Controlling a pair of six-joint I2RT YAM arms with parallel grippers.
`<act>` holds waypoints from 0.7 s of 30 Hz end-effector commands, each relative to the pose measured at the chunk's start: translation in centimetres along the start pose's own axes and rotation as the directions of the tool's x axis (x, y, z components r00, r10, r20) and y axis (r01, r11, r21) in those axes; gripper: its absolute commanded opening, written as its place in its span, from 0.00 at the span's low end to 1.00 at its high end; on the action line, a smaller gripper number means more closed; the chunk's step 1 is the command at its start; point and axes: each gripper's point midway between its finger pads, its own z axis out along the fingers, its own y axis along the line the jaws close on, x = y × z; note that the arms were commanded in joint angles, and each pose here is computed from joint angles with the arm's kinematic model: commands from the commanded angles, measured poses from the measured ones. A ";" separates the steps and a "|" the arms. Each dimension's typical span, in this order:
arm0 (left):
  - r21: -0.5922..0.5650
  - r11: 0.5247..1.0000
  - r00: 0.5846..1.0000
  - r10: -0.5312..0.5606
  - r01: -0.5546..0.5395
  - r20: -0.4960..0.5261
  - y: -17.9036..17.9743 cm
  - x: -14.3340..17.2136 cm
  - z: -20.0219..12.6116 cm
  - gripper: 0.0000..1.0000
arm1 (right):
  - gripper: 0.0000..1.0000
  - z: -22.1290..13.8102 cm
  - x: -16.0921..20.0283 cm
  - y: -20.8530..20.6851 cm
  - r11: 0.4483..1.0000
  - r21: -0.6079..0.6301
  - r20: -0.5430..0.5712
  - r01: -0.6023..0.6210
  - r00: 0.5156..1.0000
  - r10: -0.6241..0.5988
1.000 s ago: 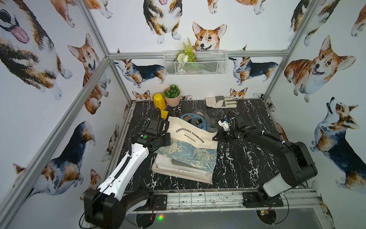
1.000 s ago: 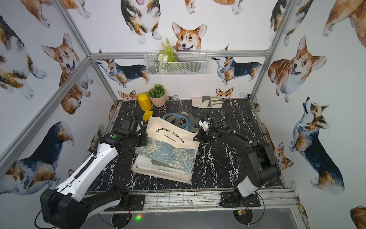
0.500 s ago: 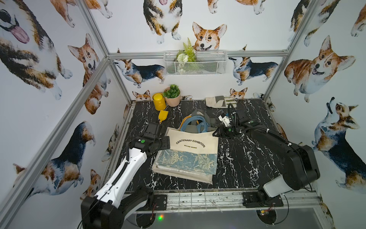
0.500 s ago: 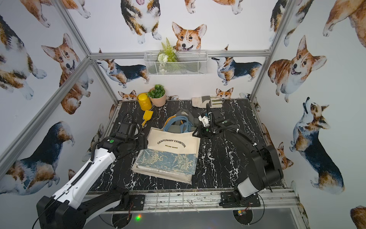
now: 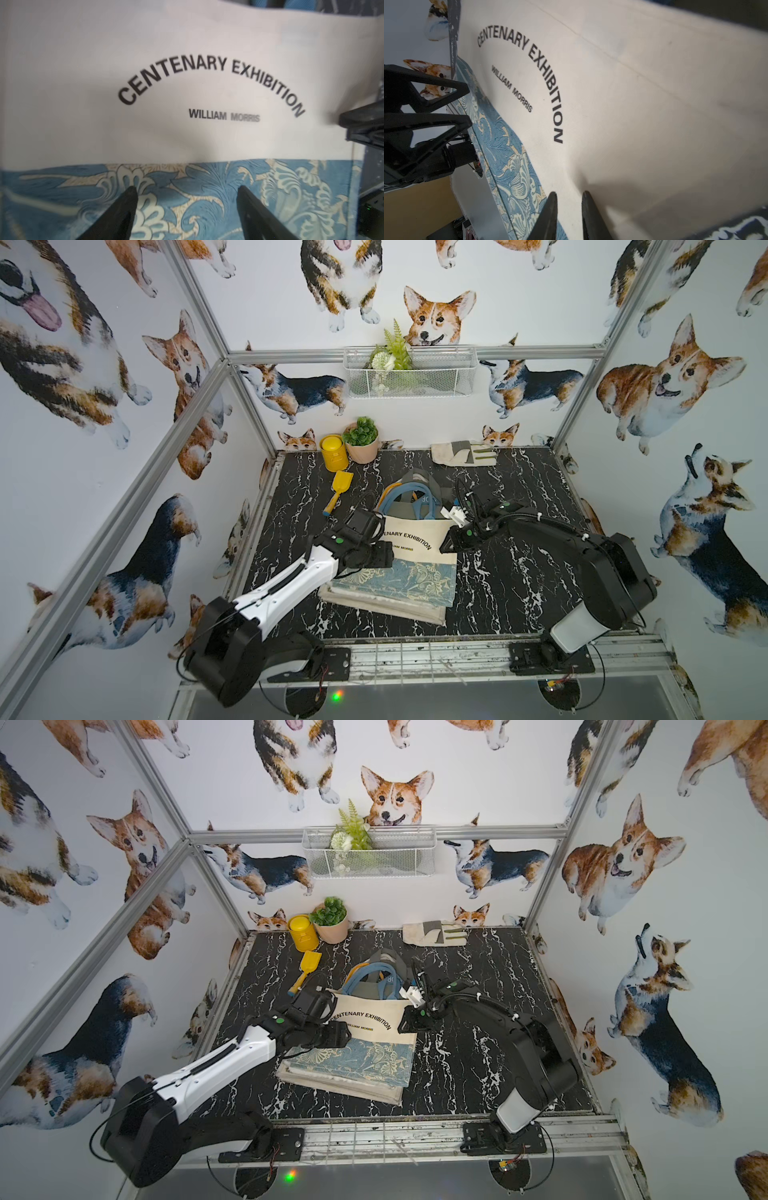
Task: Put away the canvas bag
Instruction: Adjust the canvas bag at the center of the board.
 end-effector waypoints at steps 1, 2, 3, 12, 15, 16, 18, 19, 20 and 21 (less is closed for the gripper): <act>0.054 0.999 0.998 -0.005 0.008 -0.068 -1.3 0.8 2.8 0.78 | 0.23 1.5 0.8 -1.2 0.999 0.032 -0.064 0.013 0.998 -0.010; 0.052 0.999 0.995 0.006 0.000 -0.098 -1.3 1.3 3.4 0.78 | 0.23 1.9 0.9 -1.5 0.999 0.038 -0.081 0.014 0.997 -0.011; 0.044 0.999 0.992 0.009 -0.004 -0.122 -1.1 1.8 4.0 0.78 | 0.23 2.2 1.0 -1.7 0.999 0.048 -0.093 0.012 0.996 -0.007; 0.090 0.987 0.991 0.127 -0.130 0.039 -3.7 -2.5 0.2 0.79 | 0.36 -0.1 -1.1 -1.0 0.985 0.112 0.029 0.129 0.991 -0.133; 0.034 0.977 0.959 0.200 -0.211 0.199 -3.8 -5.4 -3.8 0.83 | 0.47 -4.1 -3.4 0.4 0.962 0.157 0.191 0.225 0.948 -0.253; -0.006 0.974 0.940 0.220 -0.227 0.259 -3.3 -6.3 -5.2 0.84 | 0.53 -5.6 -4.1 0.5 0.950 0.192 0.243 0.246 0.926 -0.289; -0.092 0.968 0.890 0.249 -0.232 0.382 -1.8 -8.2 -8.2 0.91 | 0.74 -8.7 -5.4 -0.6 0.929 0.277 0.341 0.246 0.878 -0.335; -0.127 0.968 0.866 0.251 -0.217 0.432 -0.9 -8.8 -9.4 0.93 | 0.97 -10.2 -5.8 -1.4 0.922 0.316 0.390 0.223 0.855 -0.341; -0.169 0.968 0.839 0.245 -0.185 0.486 0.5 -9.5 -10.7 0.98 | 1.00 -12.3 -6.4 -3.2 0.914 0.374 0.455 0.156 0.828 -0.328; -0.206 0.969 0.812 0.228 -0.136 0.538 2.1 -10.0 -11.9 1.00 | 1.00 -14.3 -6.7 -5.3 0.903 0.423 0.515 0.069 0.802 -0.302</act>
